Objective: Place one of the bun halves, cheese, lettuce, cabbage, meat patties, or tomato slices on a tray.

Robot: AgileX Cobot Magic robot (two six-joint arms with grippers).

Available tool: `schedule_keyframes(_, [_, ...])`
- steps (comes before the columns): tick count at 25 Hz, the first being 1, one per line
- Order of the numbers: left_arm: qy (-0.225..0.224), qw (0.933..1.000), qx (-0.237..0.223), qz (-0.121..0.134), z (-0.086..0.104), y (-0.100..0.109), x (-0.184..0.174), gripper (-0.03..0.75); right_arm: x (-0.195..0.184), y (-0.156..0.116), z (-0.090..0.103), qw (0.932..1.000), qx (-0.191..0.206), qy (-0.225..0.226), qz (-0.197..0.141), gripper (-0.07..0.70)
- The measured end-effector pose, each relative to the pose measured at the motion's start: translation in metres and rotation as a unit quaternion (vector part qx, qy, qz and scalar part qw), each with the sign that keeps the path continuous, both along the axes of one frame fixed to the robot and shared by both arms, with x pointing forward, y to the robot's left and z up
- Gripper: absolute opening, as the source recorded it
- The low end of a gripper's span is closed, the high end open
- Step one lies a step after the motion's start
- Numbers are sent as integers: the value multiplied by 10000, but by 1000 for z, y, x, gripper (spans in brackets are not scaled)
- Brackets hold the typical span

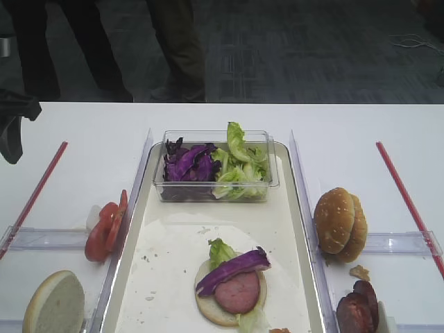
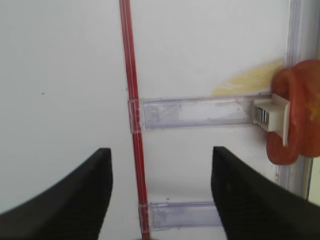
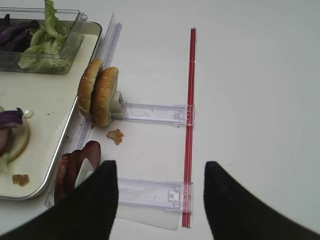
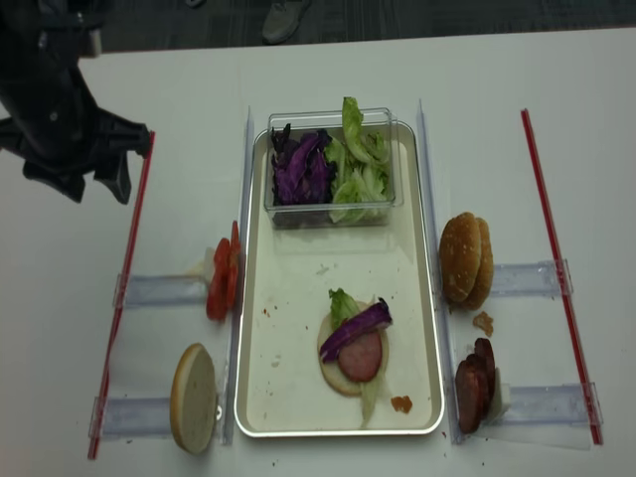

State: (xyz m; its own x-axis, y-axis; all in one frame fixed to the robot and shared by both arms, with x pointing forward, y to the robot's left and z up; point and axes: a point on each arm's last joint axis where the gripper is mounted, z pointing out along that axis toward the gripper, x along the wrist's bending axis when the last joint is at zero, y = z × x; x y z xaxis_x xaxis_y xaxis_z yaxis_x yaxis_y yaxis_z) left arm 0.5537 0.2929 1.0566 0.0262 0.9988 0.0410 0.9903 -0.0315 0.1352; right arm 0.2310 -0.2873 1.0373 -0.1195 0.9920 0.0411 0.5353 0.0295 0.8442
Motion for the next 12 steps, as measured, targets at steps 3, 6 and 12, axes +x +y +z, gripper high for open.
schedule_keyframes(3, [-8, 10000, -1, 0, 3, 1, -16, 410, 0, 0, 0, 10000, 7, 1, -5, 434])
schedule_keyframes(6, [25, 10000, 0, 0, 3, 1, -31, 410, 0, 0, 0, 10000, 7, 1, -5, 434])
schedule_keyframes(12, [-22, 10000, -2, 1, 6, 2, -63, 410, 0, 0, 0, 10000, 7, 1, -5, 434])
